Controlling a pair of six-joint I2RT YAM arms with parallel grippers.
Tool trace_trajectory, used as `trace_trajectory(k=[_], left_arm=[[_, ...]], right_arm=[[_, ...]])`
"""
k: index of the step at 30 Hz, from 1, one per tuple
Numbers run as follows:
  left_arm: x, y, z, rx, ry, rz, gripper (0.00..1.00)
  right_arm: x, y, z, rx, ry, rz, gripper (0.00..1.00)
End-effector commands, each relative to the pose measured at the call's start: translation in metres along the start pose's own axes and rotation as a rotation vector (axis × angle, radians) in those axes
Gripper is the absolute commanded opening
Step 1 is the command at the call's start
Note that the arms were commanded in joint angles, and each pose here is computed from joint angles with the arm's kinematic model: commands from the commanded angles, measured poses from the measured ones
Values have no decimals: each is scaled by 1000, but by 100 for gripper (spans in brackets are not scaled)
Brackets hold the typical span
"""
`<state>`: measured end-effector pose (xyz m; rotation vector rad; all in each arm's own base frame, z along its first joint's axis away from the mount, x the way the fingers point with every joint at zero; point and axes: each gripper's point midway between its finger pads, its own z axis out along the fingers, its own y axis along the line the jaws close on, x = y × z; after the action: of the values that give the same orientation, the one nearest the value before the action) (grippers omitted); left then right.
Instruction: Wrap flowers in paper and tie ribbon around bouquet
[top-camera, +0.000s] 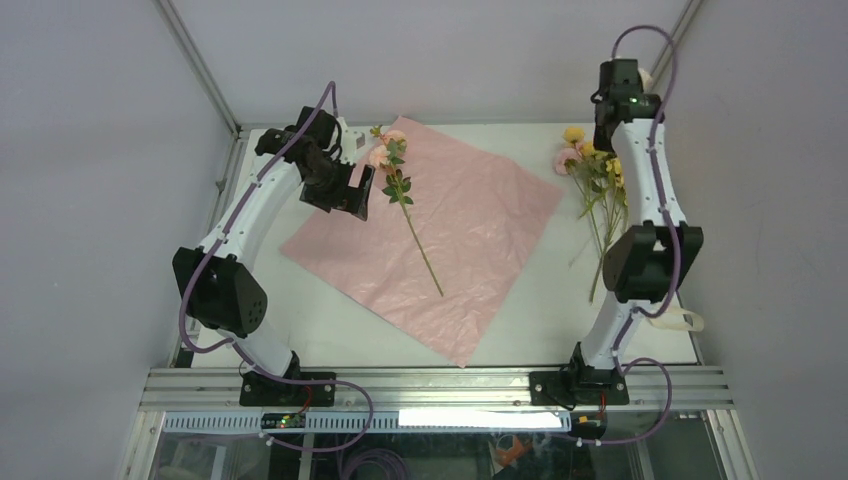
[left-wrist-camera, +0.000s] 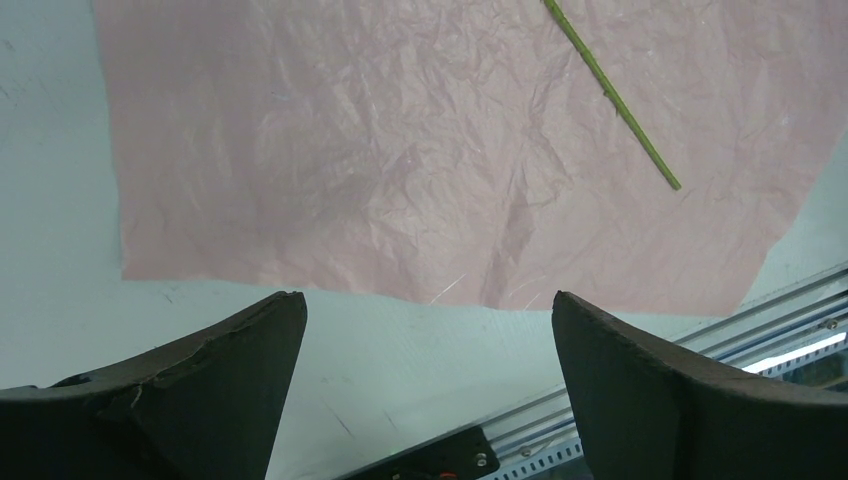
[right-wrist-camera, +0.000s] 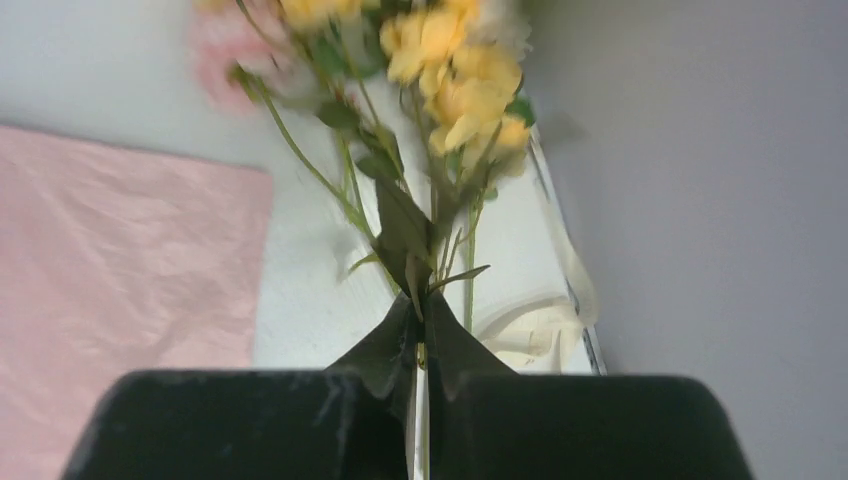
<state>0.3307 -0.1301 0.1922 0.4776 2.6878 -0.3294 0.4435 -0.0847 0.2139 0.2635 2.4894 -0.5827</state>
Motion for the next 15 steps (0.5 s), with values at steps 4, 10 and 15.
trace_trajectory(k=[4,10,15], left_arm=[[-11,-2,-34,16,-113,24,99],[-9,14,-47,-18,-149,22,99],[-6,39,-63,-69,-184,-19,99]], right_arm=[[-74,-42,-161,-225,-405,203,0],[-104,29,-308,-921,-656,200,0],[-44,149,-398,-1539,-416,-55,0]])
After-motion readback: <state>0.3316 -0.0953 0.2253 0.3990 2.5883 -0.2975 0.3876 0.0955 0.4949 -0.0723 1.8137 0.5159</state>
